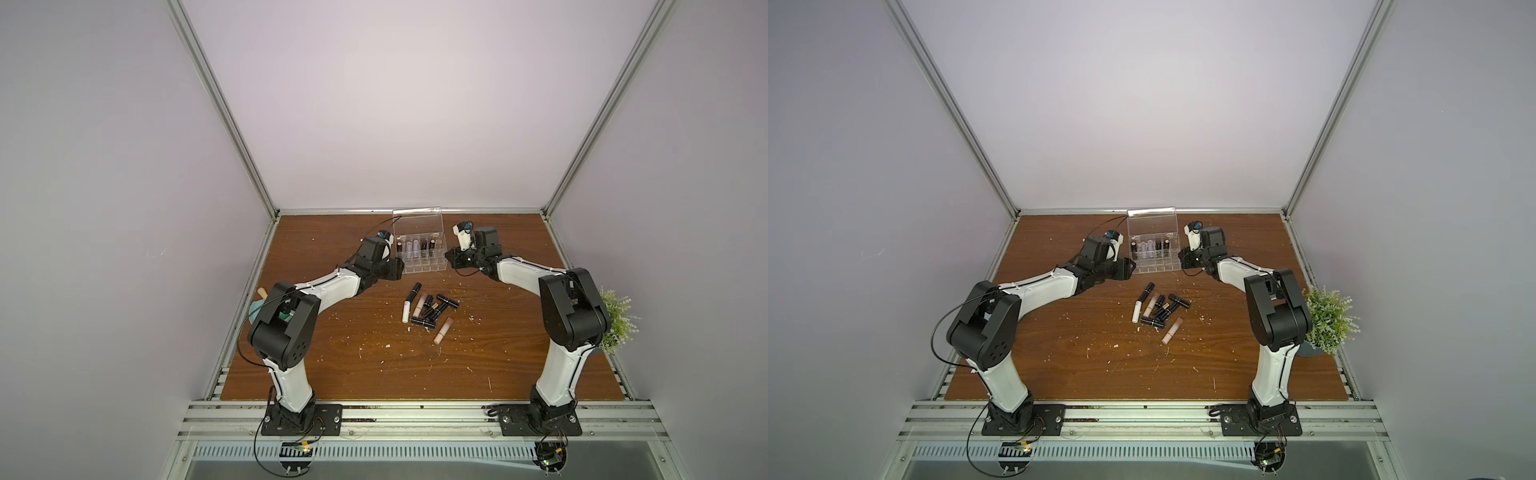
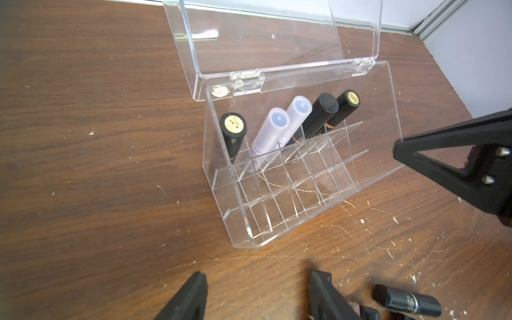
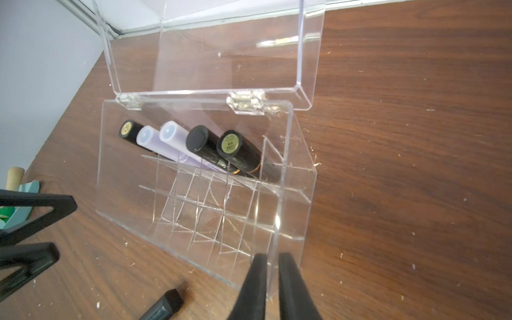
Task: Arrange the lipsticks in the organizer
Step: Adjust the storage box at the center of the board.
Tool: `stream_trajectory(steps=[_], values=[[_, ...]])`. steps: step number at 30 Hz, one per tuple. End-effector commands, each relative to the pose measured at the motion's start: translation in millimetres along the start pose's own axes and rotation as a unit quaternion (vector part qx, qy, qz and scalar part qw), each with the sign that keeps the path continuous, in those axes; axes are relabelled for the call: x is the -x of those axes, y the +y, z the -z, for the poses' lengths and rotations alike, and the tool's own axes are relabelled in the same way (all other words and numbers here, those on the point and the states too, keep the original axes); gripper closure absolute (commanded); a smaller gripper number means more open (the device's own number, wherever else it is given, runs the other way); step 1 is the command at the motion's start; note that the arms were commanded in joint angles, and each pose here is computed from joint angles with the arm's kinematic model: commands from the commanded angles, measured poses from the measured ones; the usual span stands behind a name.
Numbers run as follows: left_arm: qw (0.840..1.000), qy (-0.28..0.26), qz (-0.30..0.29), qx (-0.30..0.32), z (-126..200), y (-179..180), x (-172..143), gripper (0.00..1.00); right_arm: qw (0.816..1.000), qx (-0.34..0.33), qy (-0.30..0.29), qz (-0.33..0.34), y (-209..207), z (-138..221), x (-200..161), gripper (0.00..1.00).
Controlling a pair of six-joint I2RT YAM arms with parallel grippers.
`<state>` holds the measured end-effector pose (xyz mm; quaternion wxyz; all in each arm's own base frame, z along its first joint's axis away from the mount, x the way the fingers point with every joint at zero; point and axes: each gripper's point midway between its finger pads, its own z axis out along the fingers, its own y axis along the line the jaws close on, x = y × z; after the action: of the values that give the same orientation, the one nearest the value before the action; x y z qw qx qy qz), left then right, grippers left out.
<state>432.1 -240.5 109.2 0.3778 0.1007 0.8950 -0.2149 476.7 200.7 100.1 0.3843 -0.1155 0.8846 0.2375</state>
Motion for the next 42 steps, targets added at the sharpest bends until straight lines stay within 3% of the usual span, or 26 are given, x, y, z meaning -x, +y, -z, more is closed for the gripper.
stream_trajectory(steps=[1,16,42], values=[[1.0,-0.007,-0.004,0.009,7,5,4,0.37,1.0,0.001,-0.015,0.018,11,12,10,0.86],[1.0,-0.021,-0.004,0.003,34,1,6,0.37,0.999,-0.013,-0.025,0.027,11,23,19,0.86],[1.0,-0.028,0.0,-0.005,49,-3,5,0.37,1.0,0.01,-0.006,0.027,20,12,12,0.86]])
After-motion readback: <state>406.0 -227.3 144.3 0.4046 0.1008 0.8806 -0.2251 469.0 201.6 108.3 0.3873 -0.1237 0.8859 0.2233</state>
